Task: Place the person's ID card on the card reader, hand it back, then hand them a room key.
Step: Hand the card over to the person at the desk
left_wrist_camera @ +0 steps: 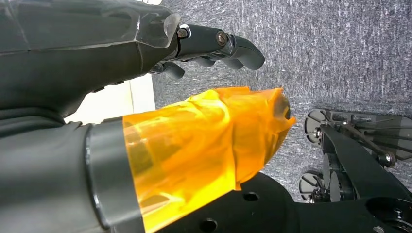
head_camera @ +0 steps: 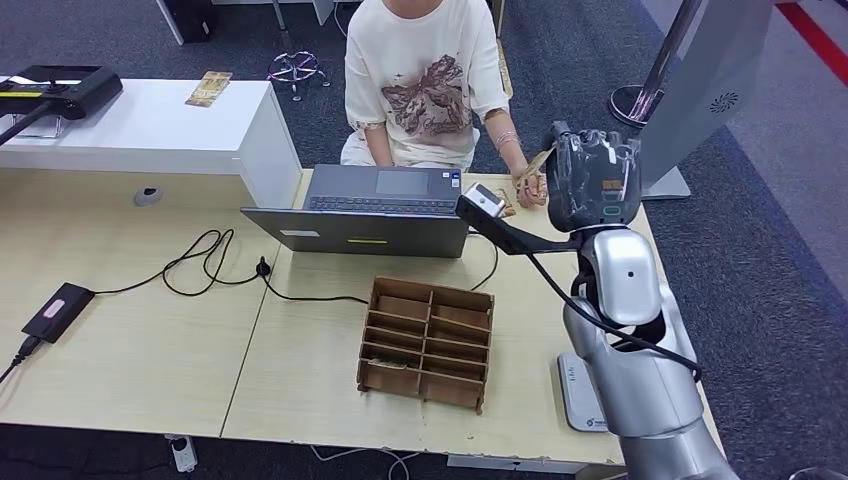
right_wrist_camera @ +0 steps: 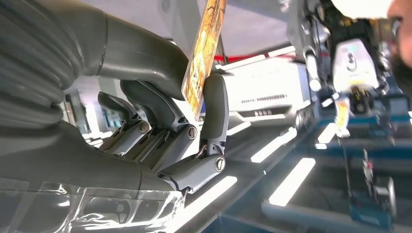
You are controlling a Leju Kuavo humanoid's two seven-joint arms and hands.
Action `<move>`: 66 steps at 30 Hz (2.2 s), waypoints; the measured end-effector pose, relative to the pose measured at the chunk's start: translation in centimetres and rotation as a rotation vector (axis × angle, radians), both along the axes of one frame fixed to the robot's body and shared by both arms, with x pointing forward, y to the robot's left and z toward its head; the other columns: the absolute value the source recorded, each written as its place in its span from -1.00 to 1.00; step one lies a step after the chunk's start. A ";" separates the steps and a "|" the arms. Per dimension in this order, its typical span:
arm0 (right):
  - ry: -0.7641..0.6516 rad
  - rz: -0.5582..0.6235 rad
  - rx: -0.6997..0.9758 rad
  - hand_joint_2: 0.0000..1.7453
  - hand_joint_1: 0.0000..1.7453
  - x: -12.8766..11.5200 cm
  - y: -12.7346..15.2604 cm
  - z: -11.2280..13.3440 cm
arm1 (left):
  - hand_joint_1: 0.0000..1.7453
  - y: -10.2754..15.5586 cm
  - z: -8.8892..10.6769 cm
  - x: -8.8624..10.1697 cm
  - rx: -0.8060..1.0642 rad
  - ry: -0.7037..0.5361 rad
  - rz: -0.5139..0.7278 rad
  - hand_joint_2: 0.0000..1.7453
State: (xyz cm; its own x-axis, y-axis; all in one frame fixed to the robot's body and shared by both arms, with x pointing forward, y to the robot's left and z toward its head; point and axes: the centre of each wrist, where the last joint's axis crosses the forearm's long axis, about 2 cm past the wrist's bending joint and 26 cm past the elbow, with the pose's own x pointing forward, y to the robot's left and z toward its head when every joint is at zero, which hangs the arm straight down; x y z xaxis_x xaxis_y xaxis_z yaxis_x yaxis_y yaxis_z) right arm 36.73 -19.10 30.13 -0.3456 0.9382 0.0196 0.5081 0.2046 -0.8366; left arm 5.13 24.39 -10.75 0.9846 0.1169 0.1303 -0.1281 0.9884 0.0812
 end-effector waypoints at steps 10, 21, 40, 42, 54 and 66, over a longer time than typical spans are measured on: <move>0.063 -0.043 0.000 1.00 1.00 3.1 -1.2 1.1 | -1.00 0.2 0.0 0.0 0.001 -0.001 -0.003 -1.00; 0.139 -0.122 0.008 1.00 1.00 6.2 -2.7 2.1 | -1.00 0.5 0.0 0.0 0.003 -0.001 -0.013 -1.00; 0.253 -0.194 -0.043 1.00 1.00 9.5 -3.4 1.9 | -1.00 0.9 -0.1 0.2 0.007 -0.025 -0.018 -1.00; 0.263 -0.194 -0.048 1.00 1.00 9.6 -3.2 1.7 | -1.00 0.9 -0.1 0.2 0.004 -0.027 -0.015 -1.00; 0.294 -0.178 -0.044 1.00 1.00 10.1 -2.0 1.3 | -1.00 0.9 -0.1 0.2 -0.008 -0.038 -0.012 -1.00; 0.324 -0.205 -0.061 1.00 1.00 10.8 -2.1 0.9 | -1.00 0.8 -0.1 0.2 -0.024 -0.051 -0.007 -1.00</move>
State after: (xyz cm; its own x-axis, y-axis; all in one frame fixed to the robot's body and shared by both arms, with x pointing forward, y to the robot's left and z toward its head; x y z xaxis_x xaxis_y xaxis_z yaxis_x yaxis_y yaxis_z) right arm 47.55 -21.23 31.06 -0.1359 0.9900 0.0387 0.2408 0.0709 -0.9680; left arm 5.28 25.23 -10.82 0.9775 0.1139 0.1777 -0.1247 0.9909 0.0505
